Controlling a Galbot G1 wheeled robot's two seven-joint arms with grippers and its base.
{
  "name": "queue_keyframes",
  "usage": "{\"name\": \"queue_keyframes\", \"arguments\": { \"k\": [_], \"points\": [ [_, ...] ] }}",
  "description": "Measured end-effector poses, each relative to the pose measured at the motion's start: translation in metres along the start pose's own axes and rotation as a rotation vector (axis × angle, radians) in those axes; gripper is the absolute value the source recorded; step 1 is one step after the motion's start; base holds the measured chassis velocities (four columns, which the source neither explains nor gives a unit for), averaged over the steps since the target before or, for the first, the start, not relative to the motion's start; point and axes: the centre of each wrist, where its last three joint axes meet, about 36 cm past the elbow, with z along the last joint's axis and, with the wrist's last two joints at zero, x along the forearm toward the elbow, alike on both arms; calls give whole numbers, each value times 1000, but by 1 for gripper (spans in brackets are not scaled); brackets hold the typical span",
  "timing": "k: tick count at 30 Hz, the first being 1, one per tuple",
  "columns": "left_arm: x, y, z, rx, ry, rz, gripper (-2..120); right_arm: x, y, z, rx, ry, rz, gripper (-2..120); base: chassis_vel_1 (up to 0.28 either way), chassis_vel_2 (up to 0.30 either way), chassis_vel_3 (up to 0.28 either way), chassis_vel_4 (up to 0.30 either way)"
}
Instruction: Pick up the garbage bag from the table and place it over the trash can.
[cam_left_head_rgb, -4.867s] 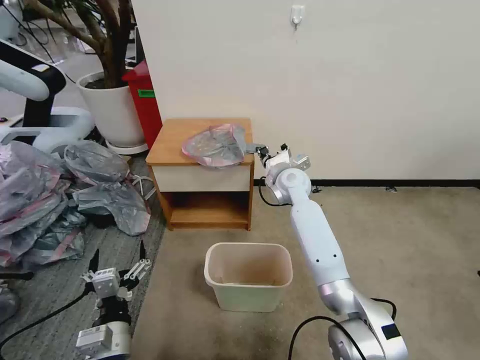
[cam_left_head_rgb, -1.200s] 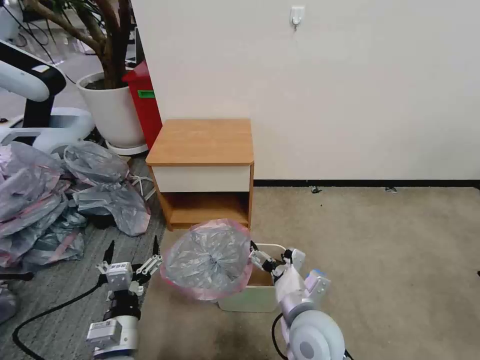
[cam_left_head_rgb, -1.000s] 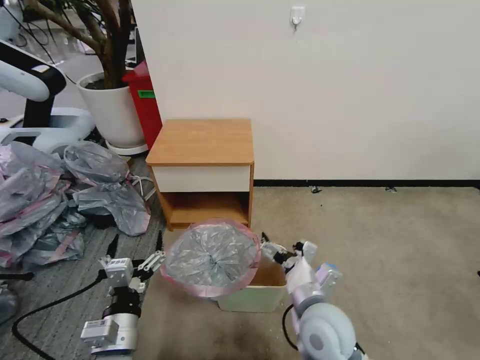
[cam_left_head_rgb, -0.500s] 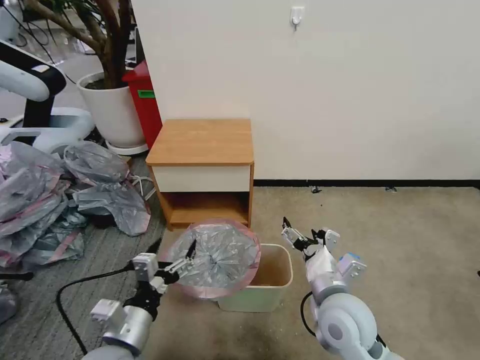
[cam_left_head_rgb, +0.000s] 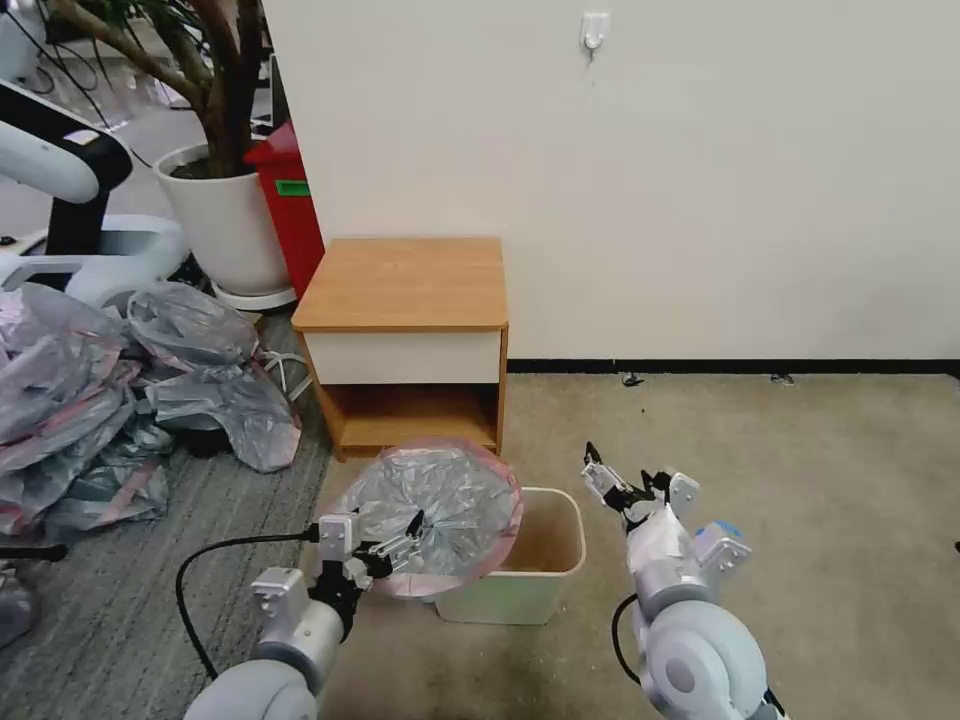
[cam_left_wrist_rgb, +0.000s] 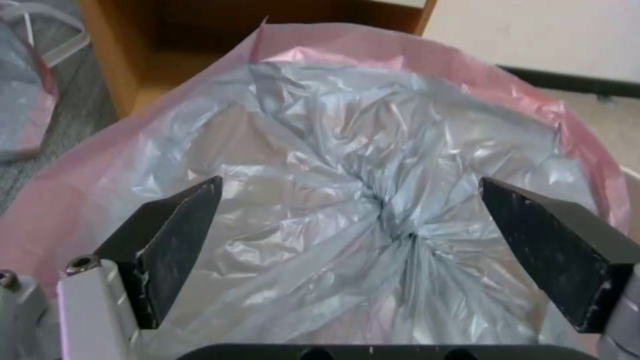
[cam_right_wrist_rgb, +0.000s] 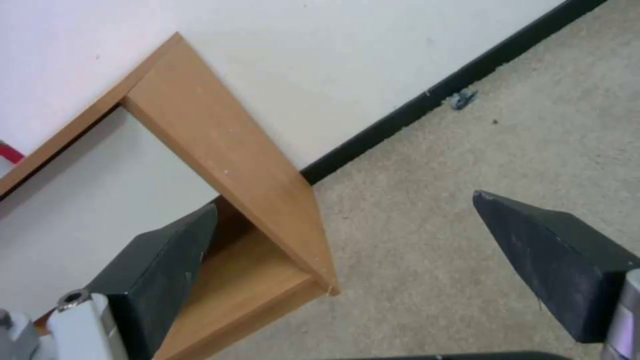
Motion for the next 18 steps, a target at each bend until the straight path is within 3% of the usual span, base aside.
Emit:
{"name": "queue_keyframes", "arguments": {
  "k": [9, 14, 18],
  "points": [
    [-6, -2, -7, -26, 81, 25, 93, 1, -4, -2, -2, -12, 14, 98, 0, 0, 0, 0],
    [-10, -4, -8, -21, 77, 38, 93, 2, -6, -1, 0, -13, 21, 97, 0, 0, 0, 0],
    [-4, 0, -22, -21, 64, 63, 93, 4, -5, -1, 1, -14, 23, 97, 0, 0, 0, 0]
  ]
}}
